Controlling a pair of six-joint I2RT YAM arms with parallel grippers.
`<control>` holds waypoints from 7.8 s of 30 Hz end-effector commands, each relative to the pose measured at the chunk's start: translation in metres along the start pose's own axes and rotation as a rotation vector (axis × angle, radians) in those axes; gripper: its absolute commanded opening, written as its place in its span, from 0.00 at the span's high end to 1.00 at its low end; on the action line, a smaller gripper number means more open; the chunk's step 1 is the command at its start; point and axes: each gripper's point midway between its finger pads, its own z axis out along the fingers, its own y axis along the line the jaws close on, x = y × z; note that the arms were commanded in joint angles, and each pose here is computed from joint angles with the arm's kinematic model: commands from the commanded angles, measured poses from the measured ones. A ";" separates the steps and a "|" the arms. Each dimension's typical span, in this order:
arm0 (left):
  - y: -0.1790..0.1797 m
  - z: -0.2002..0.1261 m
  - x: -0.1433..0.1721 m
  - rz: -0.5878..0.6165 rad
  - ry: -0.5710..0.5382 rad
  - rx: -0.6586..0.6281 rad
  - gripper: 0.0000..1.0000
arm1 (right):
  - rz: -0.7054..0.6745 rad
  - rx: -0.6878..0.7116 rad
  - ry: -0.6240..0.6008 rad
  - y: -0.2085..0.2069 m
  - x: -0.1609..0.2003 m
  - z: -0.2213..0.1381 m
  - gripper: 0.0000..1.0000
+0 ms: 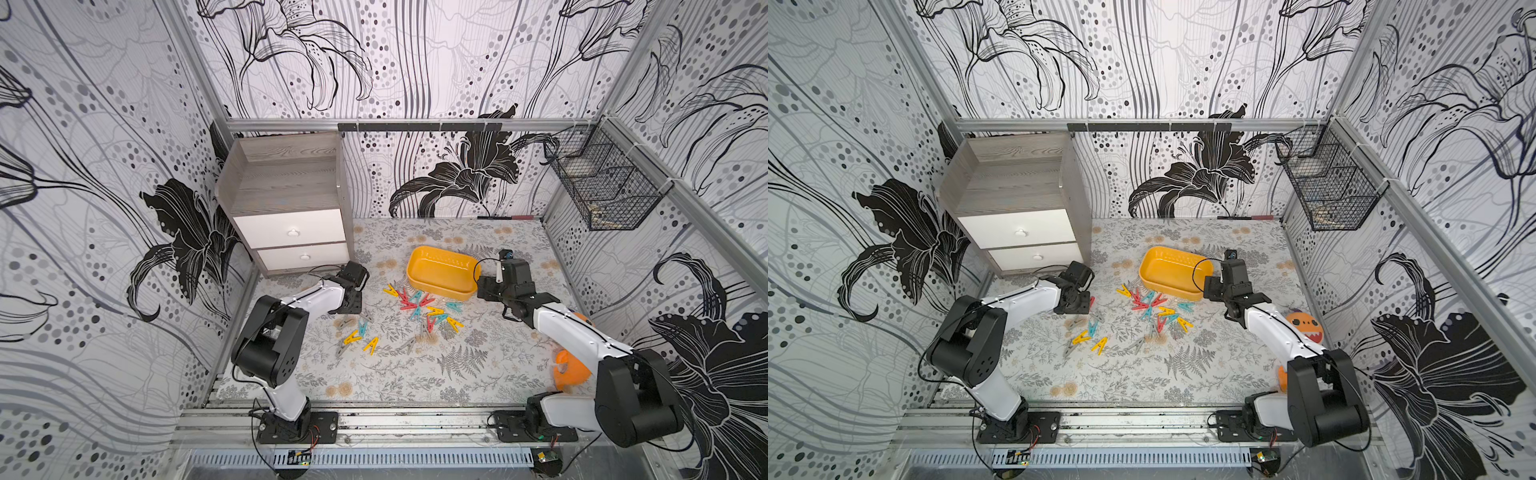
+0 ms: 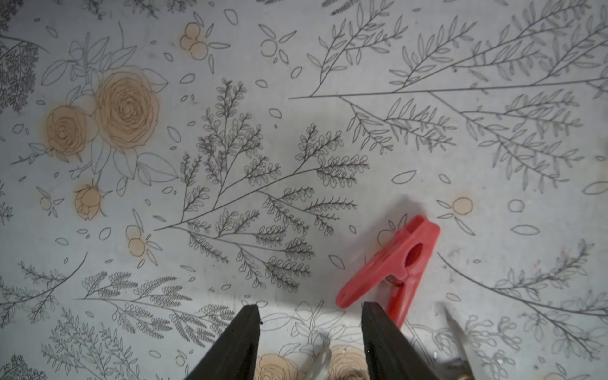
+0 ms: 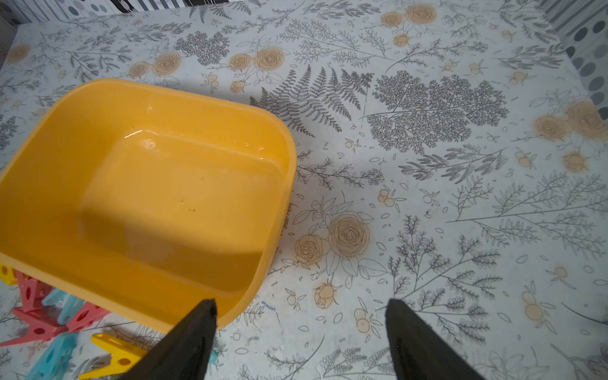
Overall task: Put the clothespins into the storage box
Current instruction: Pick up the clothespin from the center of the board, then place the clothespin in the storage box, then pick up the clothespin from the center of the board, then place the clothespin in the storage box.
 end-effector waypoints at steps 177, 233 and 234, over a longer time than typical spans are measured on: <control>-0.041 -0.096 -0.066 -0.173 -0.208 0.253 0.89 | -0.014 -0.209 0.153 0.052 0.043 -0.034 0.31; -0.113 -0.119 -0.136 -0.266 -0.347 0.308 0.51 | -0.033 -0.150 0.140 0.051 0.024 -0.011 0.31; -0.101 -0.113 -0.131 -0.286 -0.337 0.300 0.52 | -0.035 -0.154 0.141 0.052 0.024 -0.011 0.31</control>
